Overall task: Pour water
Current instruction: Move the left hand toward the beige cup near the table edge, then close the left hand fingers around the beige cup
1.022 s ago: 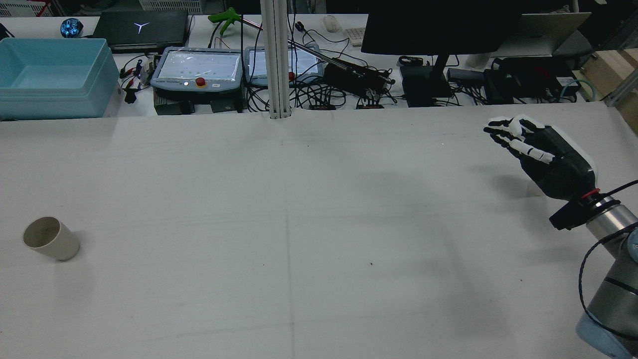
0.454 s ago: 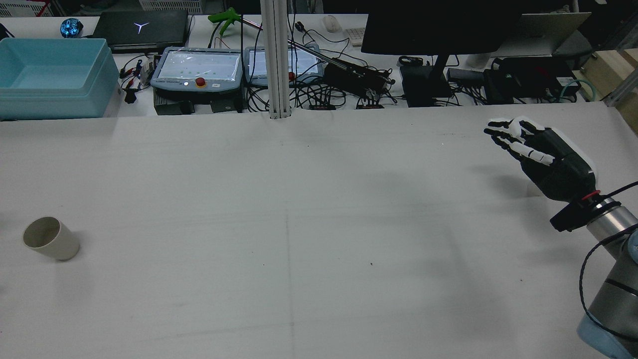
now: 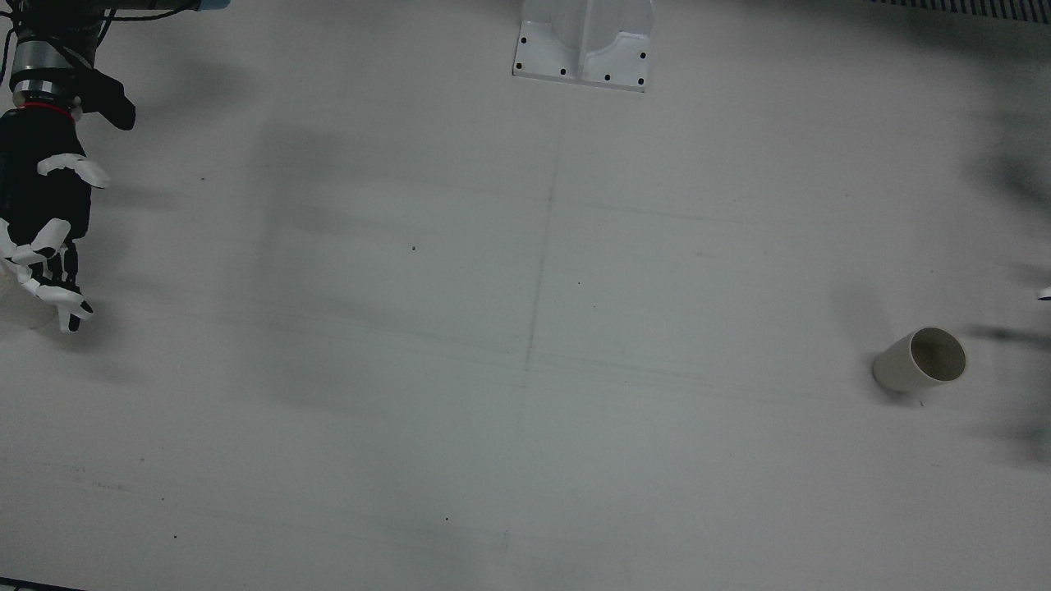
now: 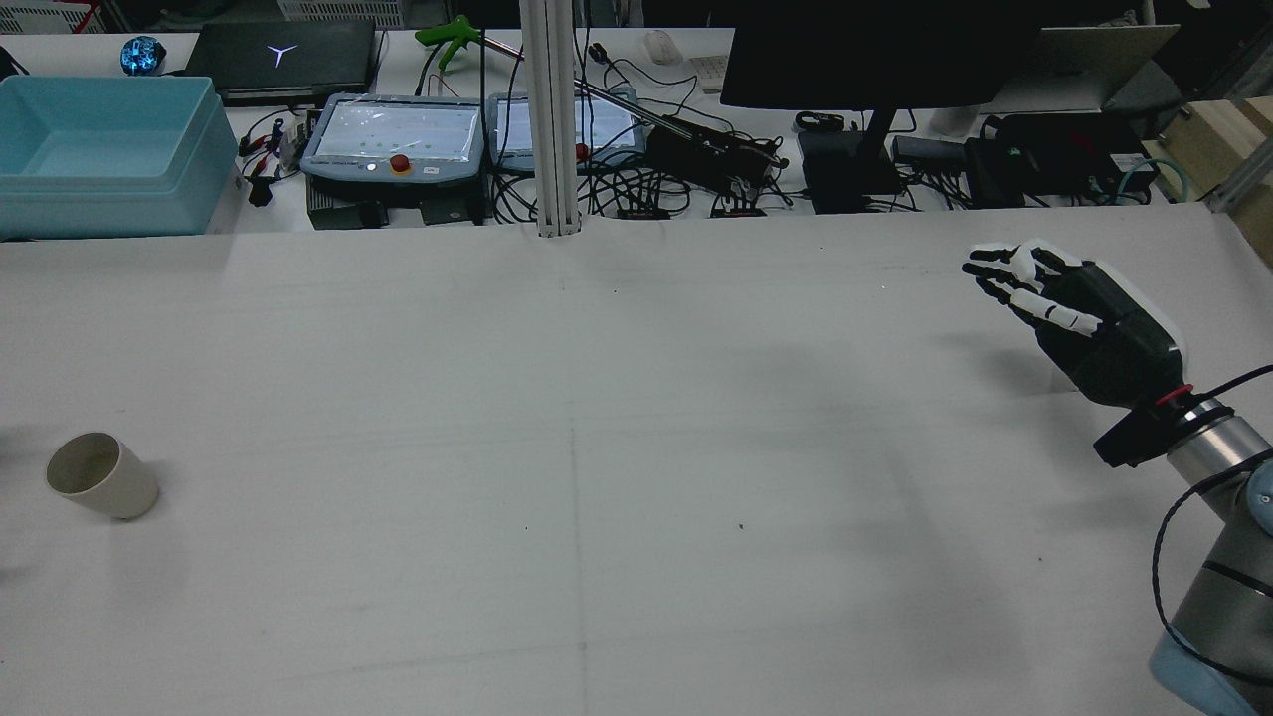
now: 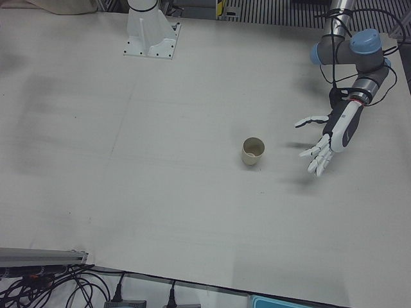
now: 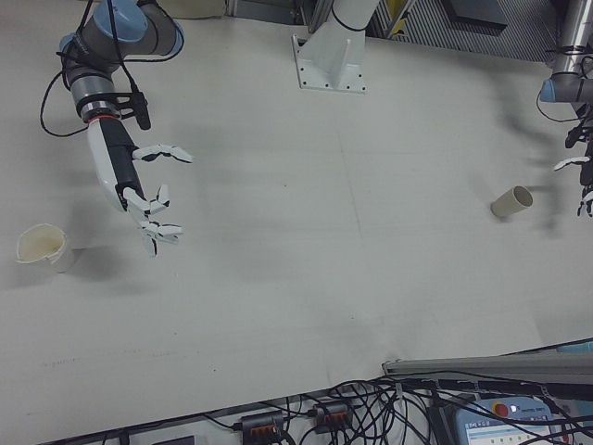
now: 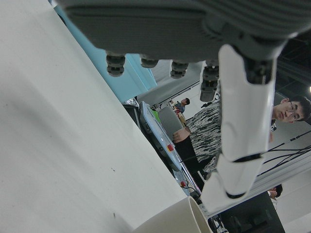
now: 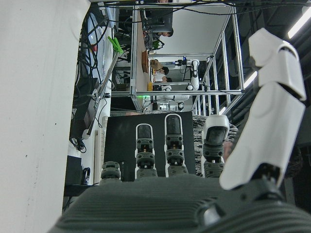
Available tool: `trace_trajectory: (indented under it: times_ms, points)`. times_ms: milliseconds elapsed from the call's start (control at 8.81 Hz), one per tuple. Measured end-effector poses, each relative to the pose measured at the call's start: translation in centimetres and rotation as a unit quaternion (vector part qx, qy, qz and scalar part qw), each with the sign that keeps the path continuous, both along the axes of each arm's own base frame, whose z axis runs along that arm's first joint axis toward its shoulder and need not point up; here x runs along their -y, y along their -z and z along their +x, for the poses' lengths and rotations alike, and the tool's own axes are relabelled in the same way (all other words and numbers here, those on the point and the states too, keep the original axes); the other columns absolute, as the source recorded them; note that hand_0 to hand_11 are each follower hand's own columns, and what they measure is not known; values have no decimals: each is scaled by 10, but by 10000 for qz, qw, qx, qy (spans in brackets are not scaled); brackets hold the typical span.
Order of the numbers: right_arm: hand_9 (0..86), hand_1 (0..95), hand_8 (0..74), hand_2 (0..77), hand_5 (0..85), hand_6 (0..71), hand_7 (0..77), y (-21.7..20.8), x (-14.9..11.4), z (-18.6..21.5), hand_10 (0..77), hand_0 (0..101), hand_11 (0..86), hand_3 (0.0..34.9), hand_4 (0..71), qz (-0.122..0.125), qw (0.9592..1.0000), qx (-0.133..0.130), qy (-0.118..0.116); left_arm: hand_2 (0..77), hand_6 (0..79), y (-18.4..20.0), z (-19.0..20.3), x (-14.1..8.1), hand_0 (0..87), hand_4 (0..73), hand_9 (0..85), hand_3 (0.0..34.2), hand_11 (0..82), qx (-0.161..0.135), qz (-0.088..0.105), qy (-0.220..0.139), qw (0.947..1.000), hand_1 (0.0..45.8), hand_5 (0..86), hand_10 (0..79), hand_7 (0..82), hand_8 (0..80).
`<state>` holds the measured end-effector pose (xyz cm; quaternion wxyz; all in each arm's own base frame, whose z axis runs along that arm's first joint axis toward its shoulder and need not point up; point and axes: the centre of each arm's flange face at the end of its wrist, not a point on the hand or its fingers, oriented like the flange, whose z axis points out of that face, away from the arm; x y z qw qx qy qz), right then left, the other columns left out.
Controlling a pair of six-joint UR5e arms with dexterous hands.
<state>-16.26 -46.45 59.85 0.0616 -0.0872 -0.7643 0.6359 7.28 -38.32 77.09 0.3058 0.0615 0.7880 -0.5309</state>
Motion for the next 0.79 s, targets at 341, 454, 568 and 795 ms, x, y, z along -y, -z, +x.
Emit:
trace_trajectory:
  times_ms: [341, 454, 568, 795]
  points:
    - [218, 158, 164, 229, 698, 185, 316, -1, -1, 0, 33, 490, 54, 121, 191, -10, 10000, 4, 12, 180, 5, 6, 51, -3, 554, 82, 11, 136, 16, -460, -141, -7, 9988, 224, 120, 5, 87, 5]
    - [218, 158, 164, 229, 698, 185, 316, -3, -2, 1, 33, 490, 54, 121, 191, -21, 10000, -2, 15, 175, 5, 5, 60, 2, 563, 125, 11, 125, 11, -561, -253, -20, 9981, 240, 169, 5, 87, 5]
    - [218, 147, 164, 224, 698, 185, 316, -3, -3, 1, 33, 490, 54, 121, 164, -28, 10000, -6, 15, 175, 5, 5, 70, 10, 540, 104, 11, 122, 11, -618, -293, -33, 9977, 196, 153, 5, 93, 5]
    - [218, 147, 164, 207, 698, 175, 305, -5, -4, 2, 33, 490, 54, 121, 164, -41, 10000, -12, 13, 169, 5, 4, 81, 19, 511, 27, 11, 156, 11, -653, -426, -66, 9969, 169, 87, 5, 82, 0]
